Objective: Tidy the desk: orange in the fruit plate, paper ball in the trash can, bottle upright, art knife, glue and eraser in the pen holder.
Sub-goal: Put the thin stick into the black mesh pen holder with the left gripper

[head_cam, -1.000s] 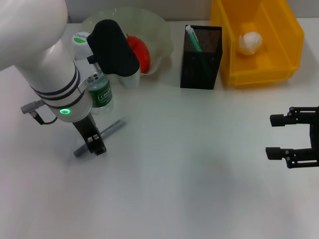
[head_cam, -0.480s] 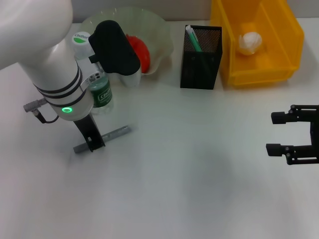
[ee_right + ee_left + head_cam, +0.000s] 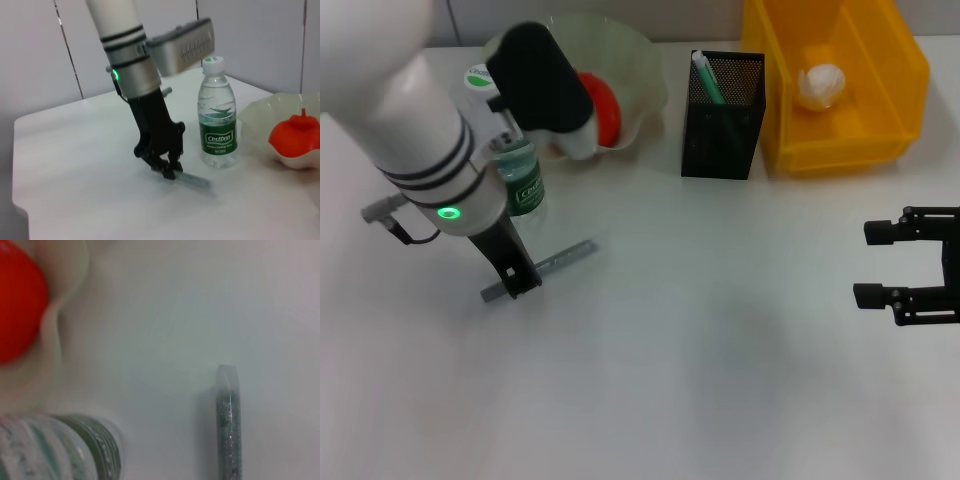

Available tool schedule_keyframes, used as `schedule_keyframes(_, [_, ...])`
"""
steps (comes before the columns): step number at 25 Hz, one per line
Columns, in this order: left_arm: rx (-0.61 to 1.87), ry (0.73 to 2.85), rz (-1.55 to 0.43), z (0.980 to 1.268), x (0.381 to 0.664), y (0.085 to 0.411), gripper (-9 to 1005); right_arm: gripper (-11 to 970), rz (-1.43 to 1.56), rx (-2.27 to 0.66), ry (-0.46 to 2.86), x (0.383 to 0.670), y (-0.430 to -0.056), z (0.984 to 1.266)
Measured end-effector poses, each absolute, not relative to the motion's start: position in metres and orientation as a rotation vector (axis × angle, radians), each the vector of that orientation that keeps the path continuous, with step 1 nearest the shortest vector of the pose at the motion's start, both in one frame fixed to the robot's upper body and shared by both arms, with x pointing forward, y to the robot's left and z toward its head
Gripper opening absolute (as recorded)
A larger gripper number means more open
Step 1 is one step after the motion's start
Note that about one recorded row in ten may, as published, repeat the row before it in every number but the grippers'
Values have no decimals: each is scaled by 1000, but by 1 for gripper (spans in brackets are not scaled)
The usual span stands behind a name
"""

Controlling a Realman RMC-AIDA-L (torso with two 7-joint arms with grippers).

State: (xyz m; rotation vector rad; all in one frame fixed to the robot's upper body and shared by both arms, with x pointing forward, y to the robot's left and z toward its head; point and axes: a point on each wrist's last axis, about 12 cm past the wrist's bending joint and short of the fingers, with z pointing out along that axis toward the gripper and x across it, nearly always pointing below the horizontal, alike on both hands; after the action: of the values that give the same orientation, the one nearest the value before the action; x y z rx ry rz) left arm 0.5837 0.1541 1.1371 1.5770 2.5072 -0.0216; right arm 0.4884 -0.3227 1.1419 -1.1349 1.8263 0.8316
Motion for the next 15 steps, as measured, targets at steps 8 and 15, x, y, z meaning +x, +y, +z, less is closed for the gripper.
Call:
schedule_keyframes(8, [1456, 2377, -277, 1183, 577, 174, 150, 734, 838, -1114, 1832, 485, -327, 1143])
schedule_keyframes(15, [1316, 2136, -654, 1209, 575, 182, 148, 734, 893, -1069, 1848, 468, -339, 1143])
